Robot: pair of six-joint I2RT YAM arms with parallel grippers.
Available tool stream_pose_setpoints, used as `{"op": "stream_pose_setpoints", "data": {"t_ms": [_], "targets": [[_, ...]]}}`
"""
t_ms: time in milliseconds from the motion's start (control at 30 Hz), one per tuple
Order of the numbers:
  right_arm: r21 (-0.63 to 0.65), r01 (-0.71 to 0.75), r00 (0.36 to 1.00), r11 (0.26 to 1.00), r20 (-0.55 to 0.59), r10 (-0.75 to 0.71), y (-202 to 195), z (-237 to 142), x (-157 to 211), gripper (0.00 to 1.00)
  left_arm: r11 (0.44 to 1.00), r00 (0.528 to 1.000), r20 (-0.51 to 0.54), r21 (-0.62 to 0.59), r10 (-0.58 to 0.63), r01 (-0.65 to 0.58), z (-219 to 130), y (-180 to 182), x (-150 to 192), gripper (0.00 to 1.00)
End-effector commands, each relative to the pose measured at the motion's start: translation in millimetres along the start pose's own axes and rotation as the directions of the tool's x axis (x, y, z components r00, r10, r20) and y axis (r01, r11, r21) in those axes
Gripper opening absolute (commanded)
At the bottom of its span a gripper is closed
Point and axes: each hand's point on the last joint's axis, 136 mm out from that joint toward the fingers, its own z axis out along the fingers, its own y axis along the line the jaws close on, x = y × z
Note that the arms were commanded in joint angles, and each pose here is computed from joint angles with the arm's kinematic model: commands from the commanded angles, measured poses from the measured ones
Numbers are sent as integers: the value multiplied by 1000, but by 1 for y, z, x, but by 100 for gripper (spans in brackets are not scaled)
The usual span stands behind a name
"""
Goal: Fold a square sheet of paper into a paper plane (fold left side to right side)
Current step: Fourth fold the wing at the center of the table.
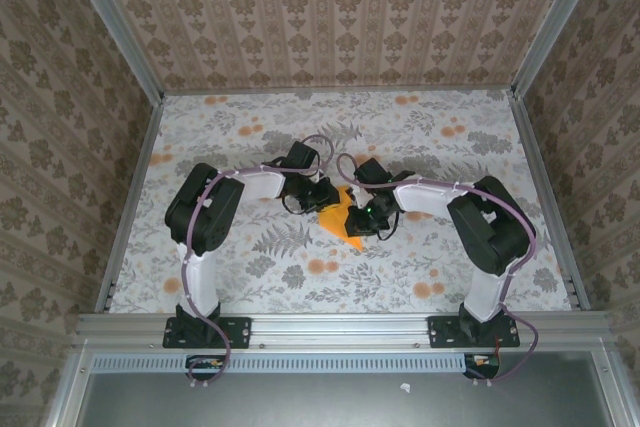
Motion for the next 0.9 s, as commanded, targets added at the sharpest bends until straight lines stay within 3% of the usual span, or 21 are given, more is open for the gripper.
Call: {"op": "stream_pose_setpoints", "data": {"t_ms": [0,867], "targets": [[55,-2,997,998,-75,7,-11,7,16,13,986,998,-22,-155,-58,53,5,50,14,15],[157,-60,964,986,-247,98,-33,5,91,12,984,998,-12,-169,-66,63,1,56,10,15]]}}
